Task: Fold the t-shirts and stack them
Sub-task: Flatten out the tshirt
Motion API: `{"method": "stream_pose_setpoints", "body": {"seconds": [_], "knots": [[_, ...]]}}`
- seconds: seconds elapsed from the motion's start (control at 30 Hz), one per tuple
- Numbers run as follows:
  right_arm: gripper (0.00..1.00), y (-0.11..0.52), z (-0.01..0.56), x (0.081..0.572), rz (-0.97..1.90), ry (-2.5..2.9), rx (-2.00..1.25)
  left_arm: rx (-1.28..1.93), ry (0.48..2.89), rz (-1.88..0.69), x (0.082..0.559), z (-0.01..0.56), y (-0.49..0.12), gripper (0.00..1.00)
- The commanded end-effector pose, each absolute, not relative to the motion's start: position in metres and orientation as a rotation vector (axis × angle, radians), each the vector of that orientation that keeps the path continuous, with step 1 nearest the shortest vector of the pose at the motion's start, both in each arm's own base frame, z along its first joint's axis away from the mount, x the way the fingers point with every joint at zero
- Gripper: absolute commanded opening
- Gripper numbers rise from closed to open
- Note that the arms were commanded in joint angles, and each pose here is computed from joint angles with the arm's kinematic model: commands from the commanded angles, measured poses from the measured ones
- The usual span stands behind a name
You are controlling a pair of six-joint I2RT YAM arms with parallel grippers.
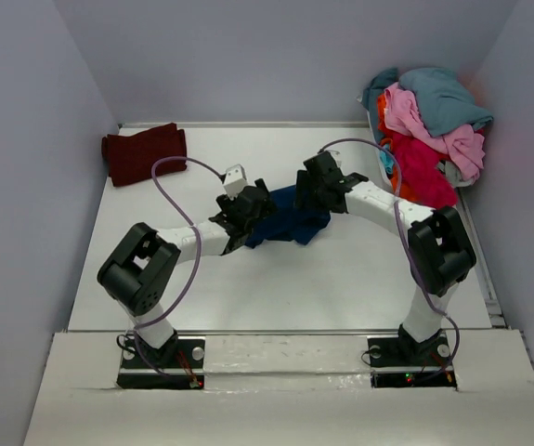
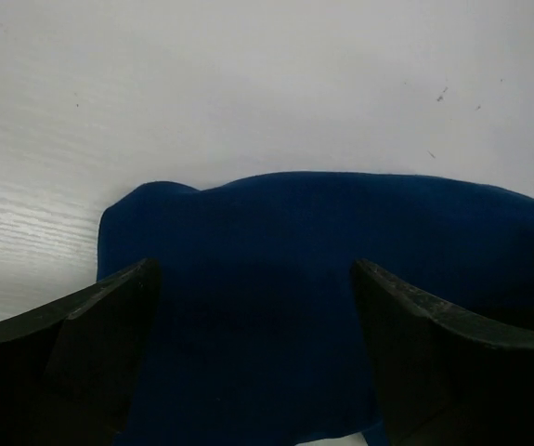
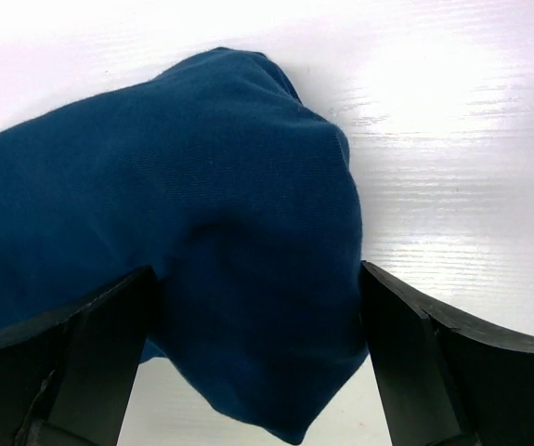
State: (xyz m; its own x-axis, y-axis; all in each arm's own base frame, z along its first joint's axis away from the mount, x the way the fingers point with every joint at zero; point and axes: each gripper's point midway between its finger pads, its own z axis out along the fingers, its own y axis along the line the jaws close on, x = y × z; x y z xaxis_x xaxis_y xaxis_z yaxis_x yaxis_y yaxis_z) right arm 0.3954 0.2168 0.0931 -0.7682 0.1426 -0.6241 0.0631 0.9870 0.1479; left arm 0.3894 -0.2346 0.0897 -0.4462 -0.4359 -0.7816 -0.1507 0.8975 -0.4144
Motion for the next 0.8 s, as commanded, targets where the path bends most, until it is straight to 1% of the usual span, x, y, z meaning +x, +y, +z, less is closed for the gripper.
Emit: {"method": "stream_pose_setpoints", "body": {"seconds": [0.0, 0.13, 0.2, 0.3, 0.43, 0.6, 0.7, 0.73, 0.77], "knots": [[0.94, 0.224, 0.097, 0.401, 0.182, 2.404, 0.155, -0.465, 1.991, -0.363, 0.387, 0.086, -0.234, 0.94], [0.92, 0.225, 0.102, 0.400, 0.205, 2.396, 0.152, -0.466, 1.985, -0.345, 0.386, 0.085, -0.230, 0.94], [0.92, 0.231, 0.115, 0.398, 0.249, 2.362, 0.147, -0.463, 1.978, -0.351, 0.386, 0.086, -0.230, 0.94], [0.91, 0.226, 0.119, 0.397, 0.238, 2.341, 0.158, -0.473, 1.975, -0.363, 0.382, 0.083, -0.227, 0.92], [0.91, 0.222, 0.110, 0.396, 0.209, 2.353, 0.163, -0.484, 1.972, -0.388, 0.381, 0.080, -0.229, 0.90], [0.90, 0.226, 0.101, 0.391, 0.246, 2.366, 0.172, -0.476, 1.982, -0.400, 0.380, 0.072, -0.232, 0.80], [0.90, 0.224, 0.100, 0.391, 0.233, 2.368, 0.171, -0.473, 1.980, -0.417, 0.380, 0.072, -0.234, 0.77], [0.90, 0.223, 0.100, 0.390, 0.230, 2.368, 0.170, -0.467, 1.985, -0.421, 0.380, 0.071, -0.236, 0.73], [0.90, 0.223, 0.102, 0.390, 0.230, 2.366, 0.168, -0.460, 1.989, -0.423, 0.379, 0.071, -0.236, 0.72]]}}
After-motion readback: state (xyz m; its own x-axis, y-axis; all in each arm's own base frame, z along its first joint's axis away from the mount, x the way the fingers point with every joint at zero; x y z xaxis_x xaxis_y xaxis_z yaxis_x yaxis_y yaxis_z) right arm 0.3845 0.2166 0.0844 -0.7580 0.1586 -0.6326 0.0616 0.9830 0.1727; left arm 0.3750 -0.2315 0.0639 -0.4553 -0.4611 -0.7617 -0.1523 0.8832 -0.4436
